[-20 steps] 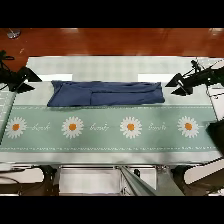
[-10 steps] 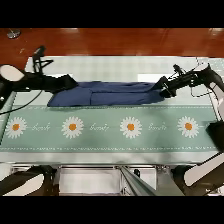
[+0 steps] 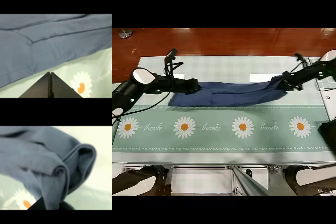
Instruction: Fold the shirts.
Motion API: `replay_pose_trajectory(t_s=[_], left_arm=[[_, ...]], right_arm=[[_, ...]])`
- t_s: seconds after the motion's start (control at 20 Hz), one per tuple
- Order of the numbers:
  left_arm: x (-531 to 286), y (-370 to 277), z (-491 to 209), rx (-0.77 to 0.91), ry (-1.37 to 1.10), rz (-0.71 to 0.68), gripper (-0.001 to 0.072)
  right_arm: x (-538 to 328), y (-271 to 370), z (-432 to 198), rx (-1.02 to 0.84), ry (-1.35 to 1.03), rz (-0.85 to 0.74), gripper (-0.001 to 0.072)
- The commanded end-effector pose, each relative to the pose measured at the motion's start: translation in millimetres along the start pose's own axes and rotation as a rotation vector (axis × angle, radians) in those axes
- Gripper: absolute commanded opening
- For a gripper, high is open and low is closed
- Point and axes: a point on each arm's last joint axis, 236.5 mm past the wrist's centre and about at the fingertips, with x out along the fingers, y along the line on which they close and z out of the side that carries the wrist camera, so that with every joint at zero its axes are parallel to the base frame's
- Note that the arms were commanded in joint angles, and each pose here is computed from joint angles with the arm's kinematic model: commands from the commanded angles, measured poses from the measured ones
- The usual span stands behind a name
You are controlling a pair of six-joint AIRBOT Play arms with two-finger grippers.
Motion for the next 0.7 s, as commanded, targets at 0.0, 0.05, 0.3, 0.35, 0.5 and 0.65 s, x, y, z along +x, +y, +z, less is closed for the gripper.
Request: replay_pose_trajectory(t_s=[0.0, 0.05, 0.3, 0.35, 0.5, 0.65], left_arm=[[20.5, -37.1, -21.1, 0.065, 0.049, -0.054, 0.0024], [32.6, -50.4, -29.2, 0.096, 0.057, -0.063, 0.0023], [110.3, -85.1, -69.2, 0.198, 0.201, -0.099, 0.0024], [123.4, -99.5, -73.9, 0.230, 0.238, -0.122, 0.0023], [164.8, -138.9, -79.6, 0.265, 0.275, -0.134, 0.0023], [193.0, -175.8, -113.0, 0.225, 0.385, -0.196, 0.0024]], right_arm=[[-41.9, -10.8, -50.6, -0.031, -0.074, -0.092, 0.0021], [-47.7, -9.3, -65.9, -0.031, -0.109, -0.102, 0.0021], [-59.8, 13.7, -137.1, -0.013, -0.190, -0.108, 0.0021], [-62.2, 18.3, -144.5, -0.001, -0.212, -0.102, 0.0021], [-70.7, 40.9, -151.9, -0.024, -0.270, -0.045, 0.0021], [-76.2, 56.2, -156.2, -0.043, -0.291, -0.002, 0.0021]])
